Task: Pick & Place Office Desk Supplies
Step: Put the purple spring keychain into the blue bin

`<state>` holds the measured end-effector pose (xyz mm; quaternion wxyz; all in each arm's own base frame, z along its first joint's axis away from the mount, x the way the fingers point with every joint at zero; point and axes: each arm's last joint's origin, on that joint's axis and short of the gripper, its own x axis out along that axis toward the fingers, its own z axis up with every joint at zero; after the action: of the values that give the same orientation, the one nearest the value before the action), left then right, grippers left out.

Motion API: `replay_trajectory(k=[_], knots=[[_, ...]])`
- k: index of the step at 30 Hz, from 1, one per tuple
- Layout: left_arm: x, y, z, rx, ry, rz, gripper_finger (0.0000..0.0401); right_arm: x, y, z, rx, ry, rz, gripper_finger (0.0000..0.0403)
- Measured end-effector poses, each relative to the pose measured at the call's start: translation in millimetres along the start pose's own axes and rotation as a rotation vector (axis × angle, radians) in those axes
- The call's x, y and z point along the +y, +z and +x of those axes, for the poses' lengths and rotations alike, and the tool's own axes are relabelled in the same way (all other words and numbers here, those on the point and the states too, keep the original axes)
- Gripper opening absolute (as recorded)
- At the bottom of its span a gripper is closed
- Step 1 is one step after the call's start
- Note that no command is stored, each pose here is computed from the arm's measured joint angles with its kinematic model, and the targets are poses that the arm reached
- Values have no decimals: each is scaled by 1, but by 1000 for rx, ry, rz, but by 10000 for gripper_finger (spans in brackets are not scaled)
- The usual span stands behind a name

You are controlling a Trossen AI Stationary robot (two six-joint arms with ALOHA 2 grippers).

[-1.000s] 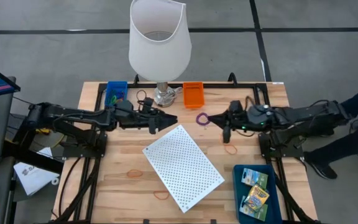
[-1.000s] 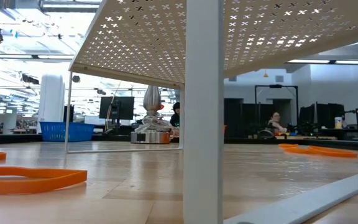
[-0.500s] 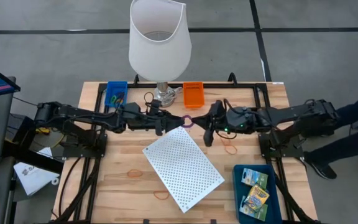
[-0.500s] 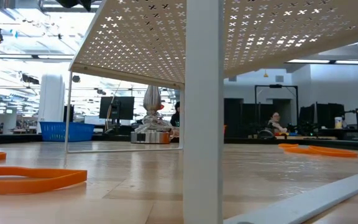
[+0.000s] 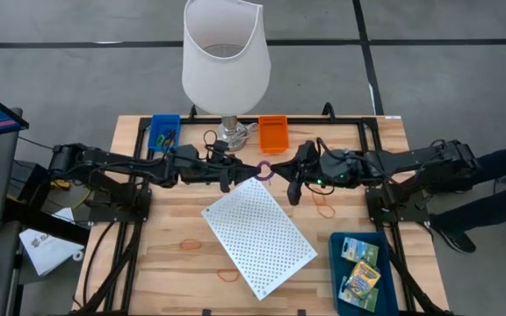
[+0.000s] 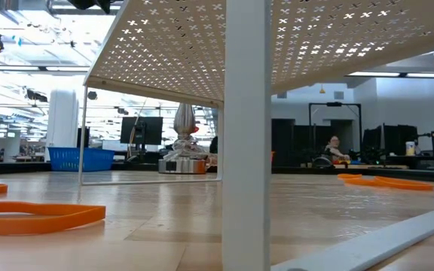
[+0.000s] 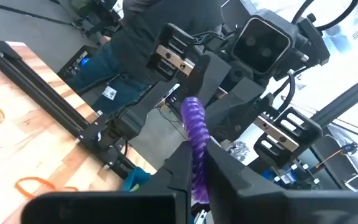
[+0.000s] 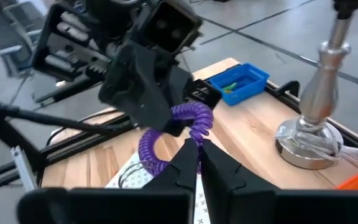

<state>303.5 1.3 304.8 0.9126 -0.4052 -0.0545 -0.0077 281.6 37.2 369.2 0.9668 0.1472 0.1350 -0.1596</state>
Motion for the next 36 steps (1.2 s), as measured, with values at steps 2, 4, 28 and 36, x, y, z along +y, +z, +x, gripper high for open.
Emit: replay_trajectory(k=[2, 4, 28, 36], knots=[[-1, 1, -1, -3, 6, 13, 13, -1, 1, -1, -14, -26, 20, 24], [-3, 4, -6, -1, 27, 20, 6, -3, 3, -4, -33, -50, 26, 48], [21, 38, -131, -102, 1076, 188, 4, -31, -8, -41, 126, -265, 79, 142], [78, 95, -120, 88, 1411, 315, 4, -39, -5, -38, 119, -304, 100, 144]])
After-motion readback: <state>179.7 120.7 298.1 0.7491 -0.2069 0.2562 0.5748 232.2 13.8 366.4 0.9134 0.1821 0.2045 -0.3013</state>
